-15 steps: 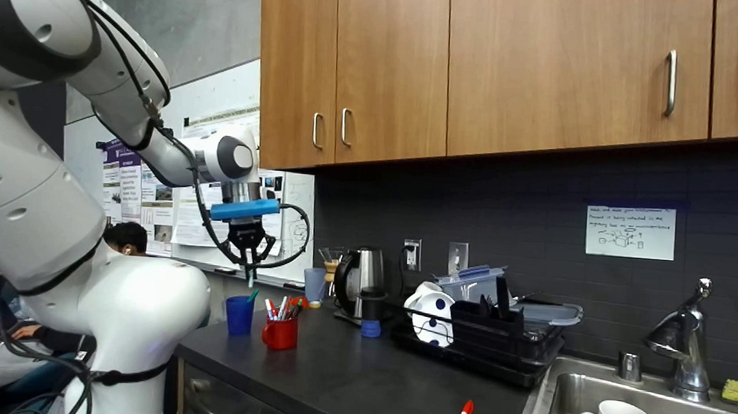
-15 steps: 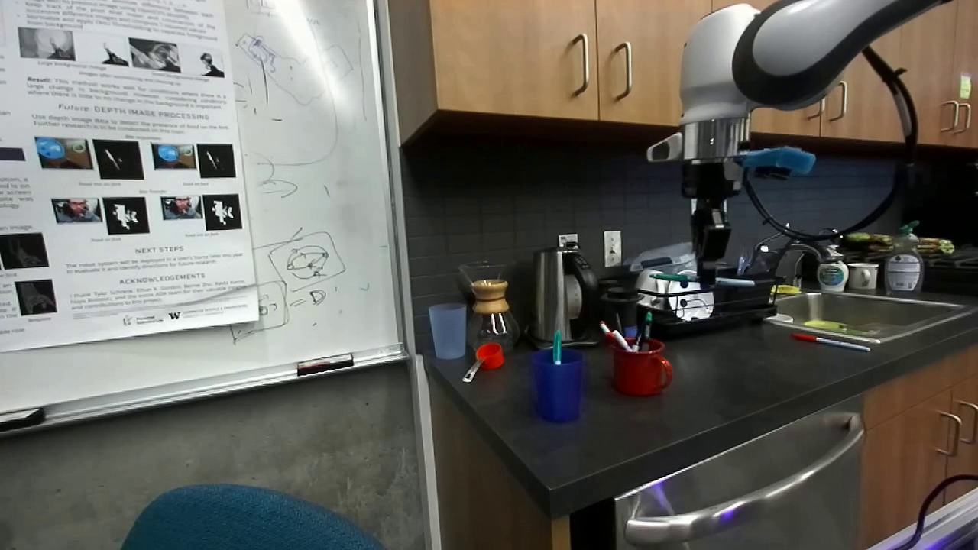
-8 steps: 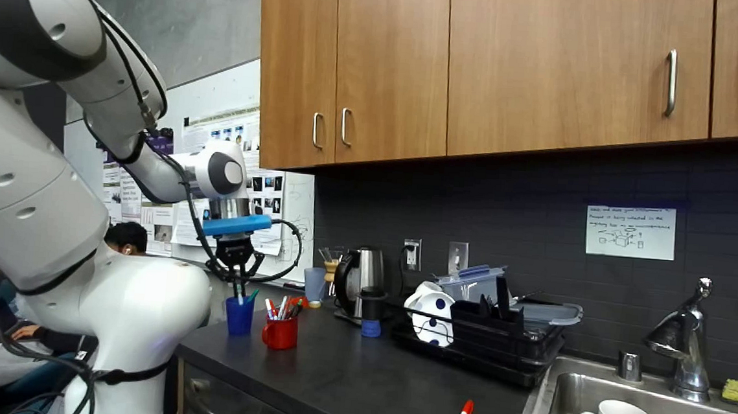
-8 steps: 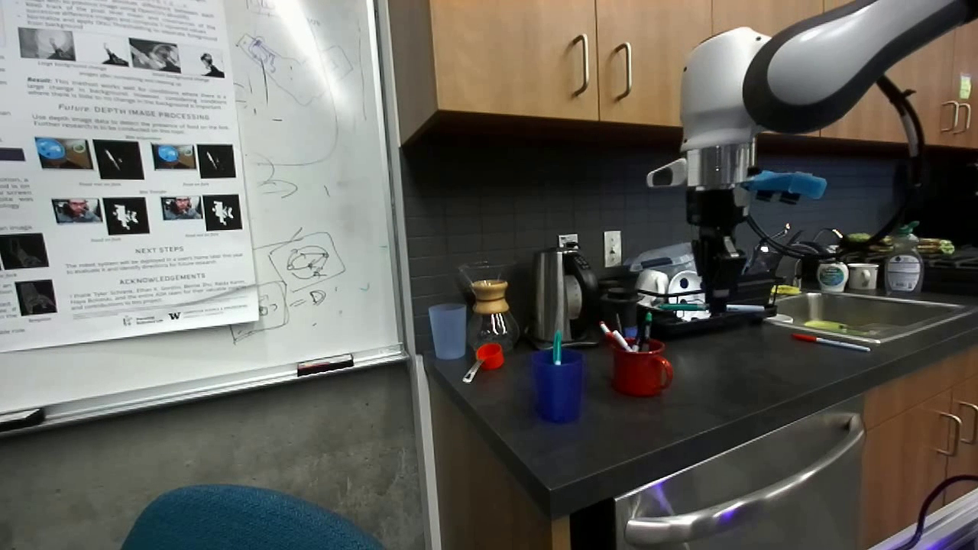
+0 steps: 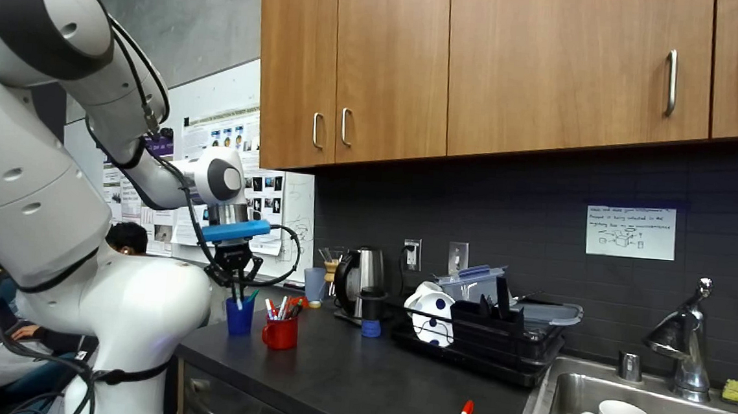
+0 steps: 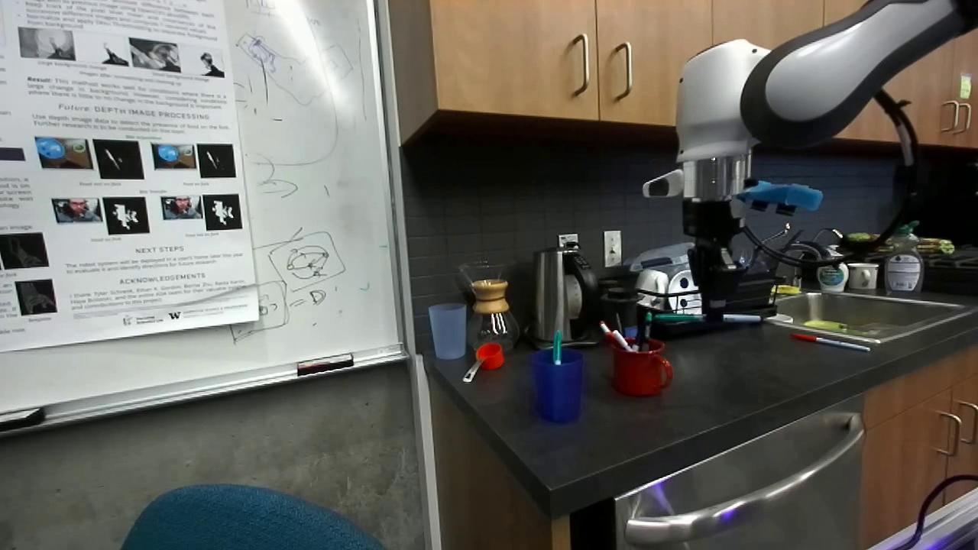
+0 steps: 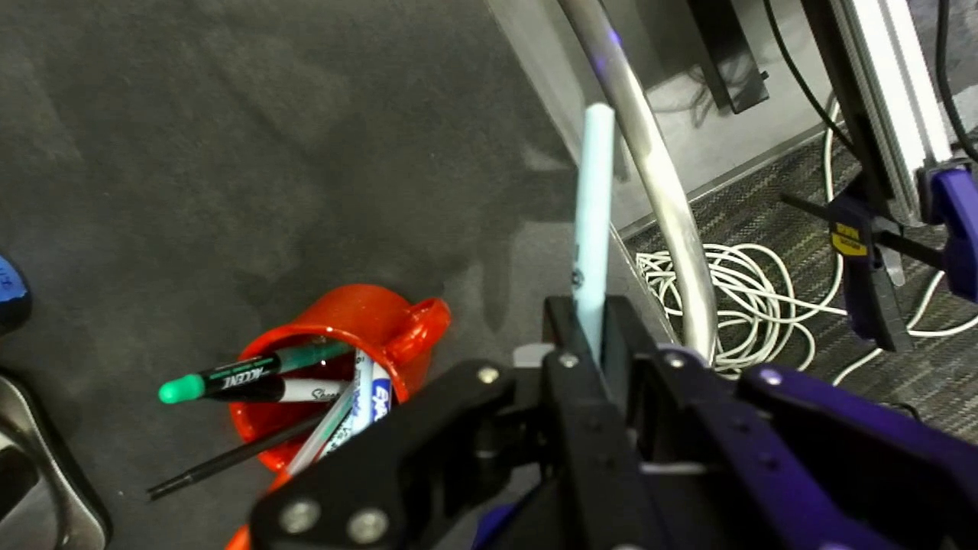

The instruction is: Pick up the green maker from the right of the kitchen counter and place it in front of the red mug on the kitchen counter

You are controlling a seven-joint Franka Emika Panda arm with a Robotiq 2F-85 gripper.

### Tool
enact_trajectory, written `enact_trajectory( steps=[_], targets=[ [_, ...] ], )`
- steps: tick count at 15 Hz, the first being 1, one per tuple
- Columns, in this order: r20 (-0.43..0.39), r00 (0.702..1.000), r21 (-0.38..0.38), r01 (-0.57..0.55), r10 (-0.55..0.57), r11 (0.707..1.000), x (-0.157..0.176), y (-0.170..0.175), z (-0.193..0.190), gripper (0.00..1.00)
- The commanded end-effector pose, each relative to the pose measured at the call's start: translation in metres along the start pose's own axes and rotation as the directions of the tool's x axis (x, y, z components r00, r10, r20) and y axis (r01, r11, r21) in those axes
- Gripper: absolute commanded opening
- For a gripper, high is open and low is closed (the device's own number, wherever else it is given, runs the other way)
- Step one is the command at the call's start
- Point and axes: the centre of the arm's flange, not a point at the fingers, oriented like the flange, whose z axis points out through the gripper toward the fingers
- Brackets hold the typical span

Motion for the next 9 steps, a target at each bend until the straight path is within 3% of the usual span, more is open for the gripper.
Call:
enact_trajectory(
  steps=[1,3,4,9],
  targets=[
    [0.000,1.000,0.000,0.000,0.000,1.000,0.000,0.000,0.000,0.12],
    [0.000,1.000,0.000,0.000,0.000,1.000,0.000,0.000,0.000,0.12],
    [0.006,1.000,-0.006,0.003,-0.003,1.000,0.004,-0.001,0.001,0.03],
    [0.036,0.996,-0.002,0.087,-0.086,0.996,0.048,-0.022,0.018,0.03]
  ],
)
